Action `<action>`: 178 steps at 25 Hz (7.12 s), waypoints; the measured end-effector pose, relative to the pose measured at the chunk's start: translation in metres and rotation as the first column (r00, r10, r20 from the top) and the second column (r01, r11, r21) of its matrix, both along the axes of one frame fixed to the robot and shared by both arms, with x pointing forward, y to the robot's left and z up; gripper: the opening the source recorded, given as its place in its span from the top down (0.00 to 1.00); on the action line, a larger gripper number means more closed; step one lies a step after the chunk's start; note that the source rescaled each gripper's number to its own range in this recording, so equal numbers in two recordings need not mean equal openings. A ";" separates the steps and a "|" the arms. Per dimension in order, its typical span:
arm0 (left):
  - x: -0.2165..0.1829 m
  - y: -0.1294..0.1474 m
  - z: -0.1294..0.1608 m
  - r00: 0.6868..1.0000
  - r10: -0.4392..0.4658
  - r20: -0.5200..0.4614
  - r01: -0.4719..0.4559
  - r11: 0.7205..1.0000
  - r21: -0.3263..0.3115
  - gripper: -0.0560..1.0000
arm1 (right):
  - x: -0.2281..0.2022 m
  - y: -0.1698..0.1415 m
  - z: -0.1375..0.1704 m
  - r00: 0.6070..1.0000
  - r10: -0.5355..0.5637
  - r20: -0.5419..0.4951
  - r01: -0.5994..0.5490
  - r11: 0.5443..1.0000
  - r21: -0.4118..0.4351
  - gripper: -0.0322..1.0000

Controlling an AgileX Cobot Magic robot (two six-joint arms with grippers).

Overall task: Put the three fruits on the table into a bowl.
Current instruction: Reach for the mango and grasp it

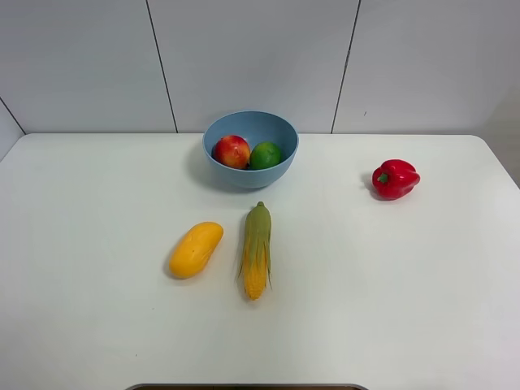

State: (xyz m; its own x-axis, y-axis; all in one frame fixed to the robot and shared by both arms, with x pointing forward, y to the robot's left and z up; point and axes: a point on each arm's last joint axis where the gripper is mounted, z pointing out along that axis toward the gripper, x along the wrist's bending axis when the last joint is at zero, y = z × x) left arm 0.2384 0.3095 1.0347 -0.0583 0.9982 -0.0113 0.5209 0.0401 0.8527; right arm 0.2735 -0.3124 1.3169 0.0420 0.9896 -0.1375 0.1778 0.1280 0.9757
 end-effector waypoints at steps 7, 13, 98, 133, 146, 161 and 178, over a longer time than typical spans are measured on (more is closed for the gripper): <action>0.000 0.000 0.000 1.000 0.000 0.000 0.000 1.000 0.000 0.00 | -0.070 -0.015 -0.007 0.994 -0.060 0.088 0.058 0.998 0.018 0.06; 0.000 0.000 0.000 1.000 0.000 0.000 0.000 1.000 0.000 0.00 | -0.118 -0.021 -0.027 0.976 -0.122 0.179 0.119 0.992 0.030 0.06; 0.000 0.000 0.000 1.000 -0.001 0.000 0.001 1.000 0.002 0.00 | -0.049 0.006 -0.250 0.962 -0.087 -0.257 0.131 0.978 0.162 0.97; 0.000 0.000 0.000 1.000 -0.001 0.000 0.001 1.000 0.003 0.00 | -0.049 0.006 -0.250 0.962 -0.087 -0.257 0.131 0.978 0.162 0.97; -0.001 0.000 0.013 1.000 -0.001 0.014 0.001 1.000 0.000 0.00 | -0.049 0.006 -0.250 0.962 -0.087 -0.257 0.131 0.978 0.162 0.97; 0.082 -0.004 0.121 0.984 -0.073 -0.162 0.093 0.988 0.120 0.00 | -0.049 0.006 -0.250 0.962 -0.087 -0.257 0.131 0.978 0.162 0.97; 0.220 -0.052 0.148 0.809 -0.389 -0.440 0.513 0.834 0.205 0.00 | -0.049 0.006 -0.250 0.962 -0.087 -0.257 0.131 0.978 0.162 0.97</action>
State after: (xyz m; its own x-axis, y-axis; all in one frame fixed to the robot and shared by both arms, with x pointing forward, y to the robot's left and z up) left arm 0.4580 0.2580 1.1823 0.4616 0.8593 0.2202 0.6870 -0.5033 0.5241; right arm 0.2241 -0.3063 1.0665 0.1379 0.9903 0.0182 0.4199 -0.0751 0.9044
